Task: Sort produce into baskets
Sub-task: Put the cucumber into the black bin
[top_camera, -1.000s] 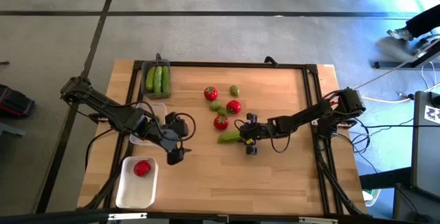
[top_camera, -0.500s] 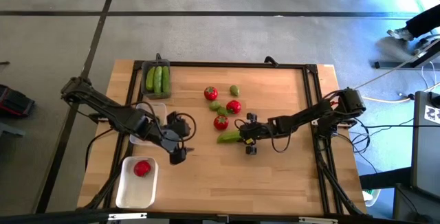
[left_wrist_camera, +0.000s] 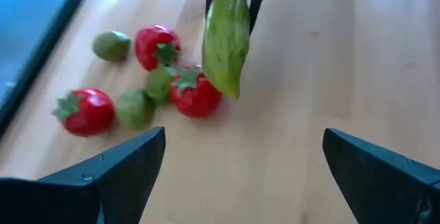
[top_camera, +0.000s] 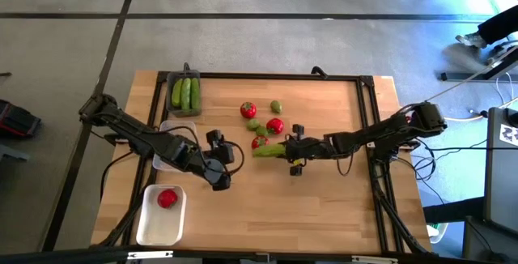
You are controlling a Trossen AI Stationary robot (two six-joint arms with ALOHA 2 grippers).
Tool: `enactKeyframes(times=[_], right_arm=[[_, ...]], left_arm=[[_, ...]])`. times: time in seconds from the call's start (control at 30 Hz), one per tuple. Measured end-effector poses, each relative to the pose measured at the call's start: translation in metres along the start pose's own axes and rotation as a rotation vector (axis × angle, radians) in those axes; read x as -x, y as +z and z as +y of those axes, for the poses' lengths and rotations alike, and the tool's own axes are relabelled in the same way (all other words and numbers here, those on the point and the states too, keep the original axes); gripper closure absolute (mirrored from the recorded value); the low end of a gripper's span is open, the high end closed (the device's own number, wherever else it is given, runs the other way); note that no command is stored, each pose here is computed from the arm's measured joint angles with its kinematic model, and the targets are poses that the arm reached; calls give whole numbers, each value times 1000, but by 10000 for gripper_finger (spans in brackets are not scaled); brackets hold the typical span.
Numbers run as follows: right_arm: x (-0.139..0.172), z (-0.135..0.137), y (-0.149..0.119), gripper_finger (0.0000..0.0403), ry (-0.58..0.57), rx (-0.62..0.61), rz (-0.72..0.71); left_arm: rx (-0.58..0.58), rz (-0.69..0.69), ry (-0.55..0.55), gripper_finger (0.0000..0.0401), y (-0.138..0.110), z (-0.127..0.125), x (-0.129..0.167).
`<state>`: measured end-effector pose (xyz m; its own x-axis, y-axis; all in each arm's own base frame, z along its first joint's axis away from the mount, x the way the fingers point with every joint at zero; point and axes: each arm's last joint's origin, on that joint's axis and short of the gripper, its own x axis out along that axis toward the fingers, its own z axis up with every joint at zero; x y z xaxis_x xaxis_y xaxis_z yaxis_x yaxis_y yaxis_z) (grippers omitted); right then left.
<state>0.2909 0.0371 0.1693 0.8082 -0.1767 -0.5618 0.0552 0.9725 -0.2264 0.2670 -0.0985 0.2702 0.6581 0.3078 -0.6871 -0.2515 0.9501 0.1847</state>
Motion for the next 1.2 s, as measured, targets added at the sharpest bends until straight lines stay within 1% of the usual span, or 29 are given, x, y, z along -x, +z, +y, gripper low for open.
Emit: enactKeyframes(times=[0.2,0.33,0.43,0.67,0.83,1.0,1.2], right_arm=[[16,-7,15,265,-30,-32,-95],[18,-7,18,265,-32,-39,-119],[18,-8,20,265,-33,-47,-142],[20,-9,30,265,-45,-43,-237],[21,-12,36,265,-47,-67,-301],[23,-12,41,265,-47,-105,-360],[24,-12,43,265,-17,-133,-385]], left_arm=[[-128,0,42,10,4,9,-8],[-139,-38,56,10,13,18,-14],[-152,-68,45,10,20,25,-19],[-141,-163,-13,10,36,36,-26],[-57,-243,-32,10,44,36,-24],[-20,-268,-38,10,47,33,-28],[29,-262,-33,17,47,25,-50]])
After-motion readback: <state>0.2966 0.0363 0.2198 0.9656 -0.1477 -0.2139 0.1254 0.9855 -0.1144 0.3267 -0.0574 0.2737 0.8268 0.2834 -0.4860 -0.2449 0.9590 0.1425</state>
